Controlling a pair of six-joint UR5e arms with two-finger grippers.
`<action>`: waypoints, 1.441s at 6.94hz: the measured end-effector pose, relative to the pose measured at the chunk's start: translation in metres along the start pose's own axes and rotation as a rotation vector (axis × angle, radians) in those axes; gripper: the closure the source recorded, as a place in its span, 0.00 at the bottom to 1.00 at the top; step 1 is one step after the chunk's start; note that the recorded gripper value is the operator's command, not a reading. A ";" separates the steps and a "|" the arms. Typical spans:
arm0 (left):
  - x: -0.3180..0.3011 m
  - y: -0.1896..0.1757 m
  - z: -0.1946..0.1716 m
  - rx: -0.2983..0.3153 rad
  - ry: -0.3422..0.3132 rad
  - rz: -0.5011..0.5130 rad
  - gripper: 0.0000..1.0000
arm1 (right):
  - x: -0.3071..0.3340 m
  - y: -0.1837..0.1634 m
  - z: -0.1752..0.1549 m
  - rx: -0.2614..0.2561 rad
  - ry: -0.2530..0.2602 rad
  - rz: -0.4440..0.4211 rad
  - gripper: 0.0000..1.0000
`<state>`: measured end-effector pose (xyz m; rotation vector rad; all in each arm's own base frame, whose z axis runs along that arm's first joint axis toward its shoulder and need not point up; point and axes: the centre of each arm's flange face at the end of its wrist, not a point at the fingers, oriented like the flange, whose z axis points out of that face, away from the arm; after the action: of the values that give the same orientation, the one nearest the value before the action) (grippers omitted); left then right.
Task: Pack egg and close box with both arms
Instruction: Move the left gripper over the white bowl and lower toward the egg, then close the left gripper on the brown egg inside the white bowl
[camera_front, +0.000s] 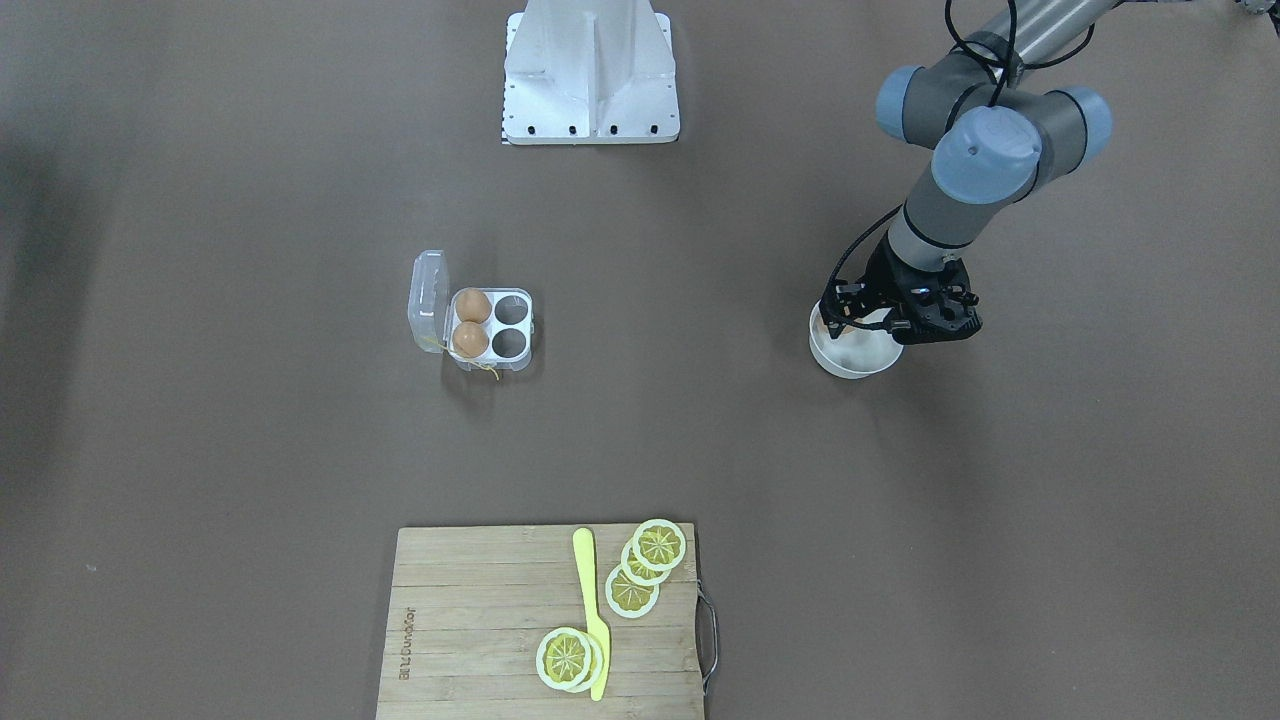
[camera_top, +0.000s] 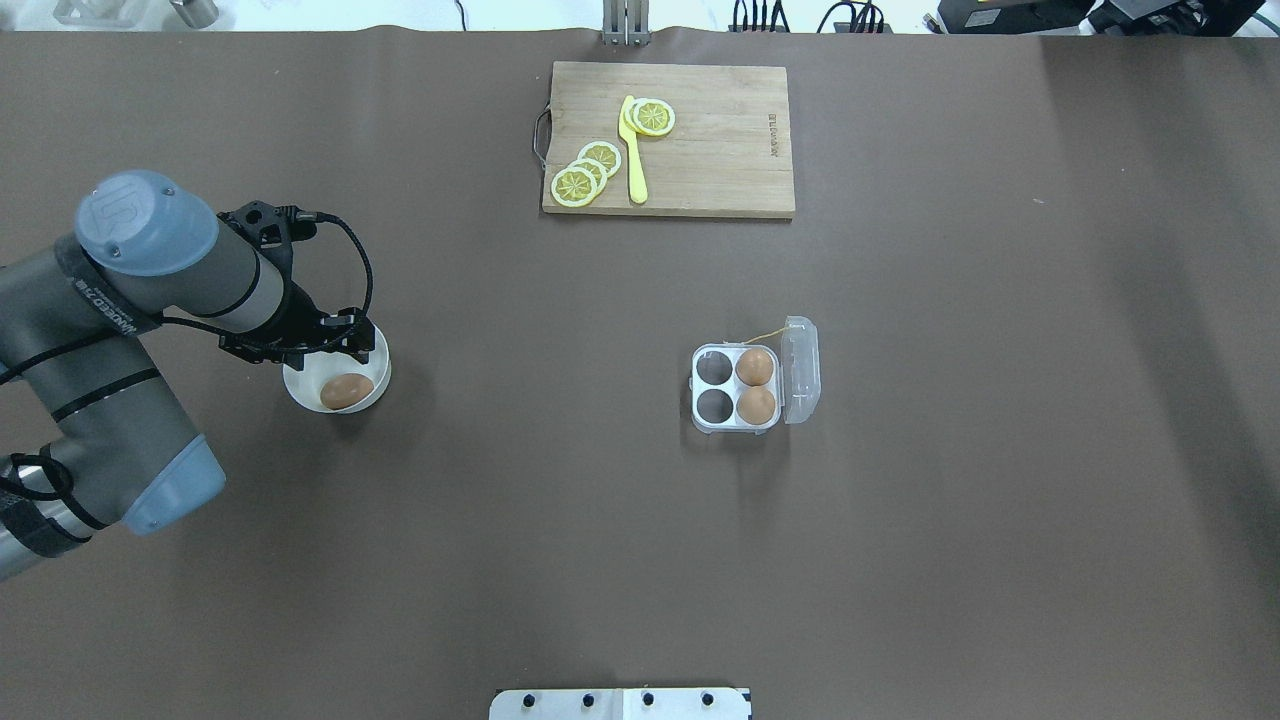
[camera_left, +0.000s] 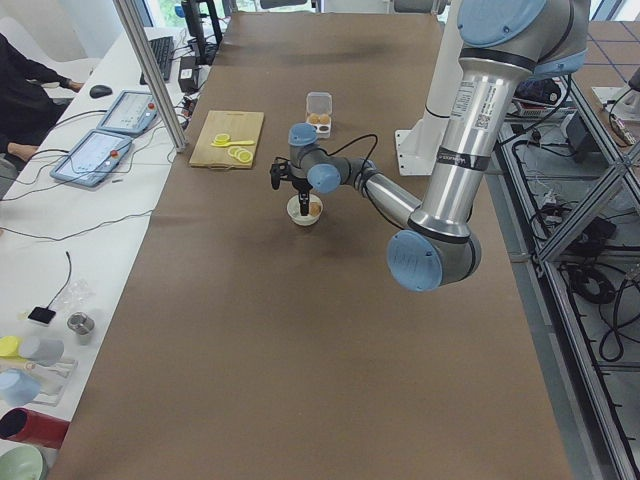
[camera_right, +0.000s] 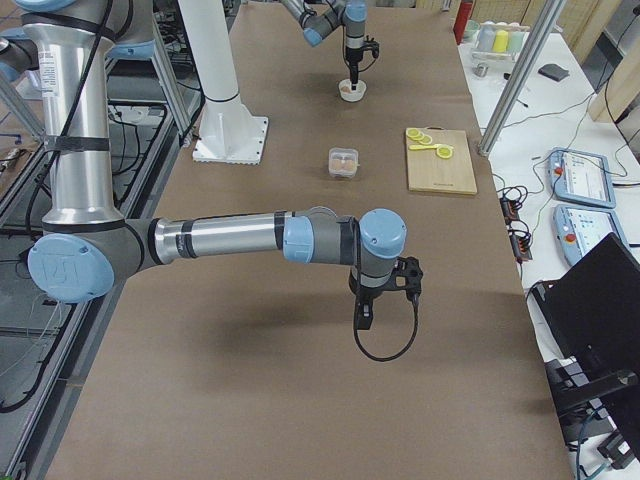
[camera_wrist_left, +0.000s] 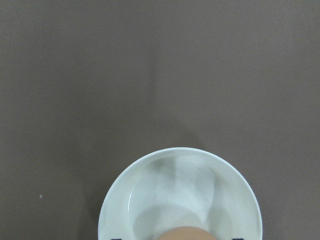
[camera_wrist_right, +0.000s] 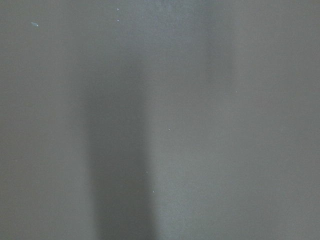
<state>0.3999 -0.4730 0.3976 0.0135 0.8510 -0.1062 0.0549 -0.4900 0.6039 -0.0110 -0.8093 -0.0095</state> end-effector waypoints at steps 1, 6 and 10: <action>0.000 0.001 0.003 -0.001 0.004 0.005 0.21 | 0.000 0.000 0.000 -0.001 0.000 0.000 0.00; 0.007 0.016 0.016 -0.026 0.001 0.023 0.13 | 0.002 0.000 0.003 -0.006 0.000 0.005 0.00; 0.008 0.025 0.022 -0.040 -0.004 0.031 0.13 | 0.002 -0.001 0.002 -0.006 -0.001 0.005 0.00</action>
<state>0.4245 -0.4504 0.4055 -0.0112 0.8486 -0.0601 0.0542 -0.4914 0.6068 -0.0187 -0.8106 -0.0067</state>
